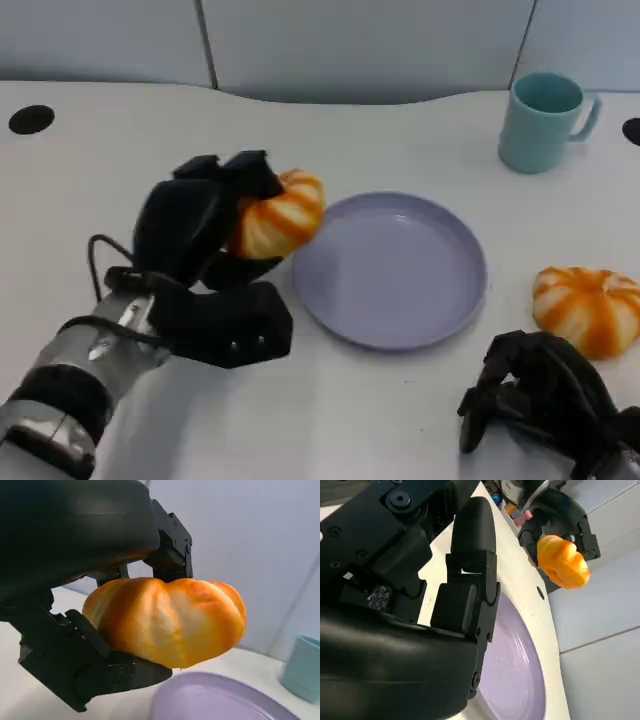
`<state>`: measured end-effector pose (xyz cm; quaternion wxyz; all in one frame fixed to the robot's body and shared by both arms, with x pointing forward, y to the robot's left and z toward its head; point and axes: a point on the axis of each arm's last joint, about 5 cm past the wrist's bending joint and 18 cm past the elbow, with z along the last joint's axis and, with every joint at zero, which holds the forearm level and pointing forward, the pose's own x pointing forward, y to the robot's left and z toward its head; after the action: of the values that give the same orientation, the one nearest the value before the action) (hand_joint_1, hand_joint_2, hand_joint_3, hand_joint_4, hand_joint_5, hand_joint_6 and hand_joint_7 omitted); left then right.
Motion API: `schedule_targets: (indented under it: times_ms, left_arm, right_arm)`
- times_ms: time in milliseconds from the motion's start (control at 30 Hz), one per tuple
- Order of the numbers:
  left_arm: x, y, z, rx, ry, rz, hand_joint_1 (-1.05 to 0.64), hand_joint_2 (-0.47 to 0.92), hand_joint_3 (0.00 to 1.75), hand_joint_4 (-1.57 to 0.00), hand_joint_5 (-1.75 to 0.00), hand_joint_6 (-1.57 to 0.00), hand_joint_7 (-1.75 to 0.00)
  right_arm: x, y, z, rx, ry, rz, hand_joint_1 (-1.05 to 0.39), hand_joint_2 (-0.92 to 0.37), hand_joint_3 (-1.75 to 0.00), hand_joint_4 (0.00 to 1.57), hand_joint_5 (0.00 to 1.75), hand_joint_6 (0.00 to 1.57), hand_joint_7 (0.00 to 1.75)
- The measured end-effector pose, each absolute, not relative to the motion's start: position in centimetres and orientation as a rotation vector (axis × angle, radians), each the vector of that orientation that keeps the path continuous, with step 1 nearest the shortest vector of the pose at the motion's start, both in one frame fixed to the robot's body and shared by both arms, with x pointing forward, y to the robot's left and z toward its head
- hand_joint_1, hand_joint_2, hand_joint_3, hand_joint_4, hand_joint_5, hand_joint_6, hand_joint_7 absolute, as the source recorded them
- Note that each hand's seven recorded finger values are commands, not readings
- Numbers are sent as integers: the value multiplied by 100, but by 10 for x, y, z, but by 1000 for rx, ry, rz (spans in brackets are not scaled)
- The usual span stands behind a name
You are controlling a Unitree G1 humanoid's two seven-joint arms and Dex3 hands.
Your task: Grasp the bread from the table and place it into the plate.
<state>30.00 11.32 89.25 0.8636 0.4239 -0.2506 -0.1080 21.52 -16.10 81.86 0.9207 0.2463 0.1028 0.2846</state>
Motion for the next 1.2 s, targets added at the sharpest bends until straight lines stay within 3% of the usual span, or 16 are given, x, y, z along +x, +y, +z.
schedule_targets:
  times_ms: [267, 400, 700, 867, 933, 1033, 1067, 1133, 1200]
  left_arm:
    - [299, 86, 899, 938, -589, -403, -28, 48, 122, -98, -175, -76, -175]
    - [302, 65, 907, 937, -608, -472, -31, 55, 126, -99, -175, -80, -175]
    - [302, 47, 906, 972, -571, -532, -33, 57, 128, -103, -175, -81, -175]
    - [302, 44, 906, 1009, -554, -554, -33, 58, 123, -96, -175, -75, -172]
    - [303, 44, 906, 1022, -538, -571, -32, 59, 109, -84, -167, -70, -144]
    - [303, 45, 906, 1034, -492, -617, -44, 82, 42, -66, -124, -57, -76]
    - [303, 45, 906, 1033, -472, -638, -46, 87, 30, -63, -116, -54, -68]
    - [304, 46, 907, 1033, -439, -672, -53, 91, 22, -53, -97, -42, -55]
    - [305, 46, 907, 1034, -412, -691, -64, 92, 24, -31, -82, -25, -46]
  right_arm:
    - [215, -161, 819, 503, 211, 583, -105, -52, 0, 157, 71, 157, 48]
    - [216, -161, 819, 502, 210, 584, -105, -52, 0, 157, 71, 157, 48]
    - [216, -160, 820, 505, 213, 584, -105, -51, 0, 157, 70, 157, 47]
    - [215, -159, 820, 509, 216, 585, -105, -51, 0, 157, 69, 157, 46]
    - [215, -159, 820, 510, 215, 586, -105, -51, 0, 157, 69, 157, 45]
    - [213, -158, 820, 511, 211, 586, -105, -50, 0, 157, 68, 157, 45]
    - [213, -158, 820, 512, 213, 587, -105, -50, 0, 157, 68, 157, 45]
    - [213, -158, 820, 515, 217, 589, -105, -50, 0, 157, 68, 157, 46]
    - [213, -158, 820, 516, 218, 589, -105, -51, -1, 157, 68, 157, 46]
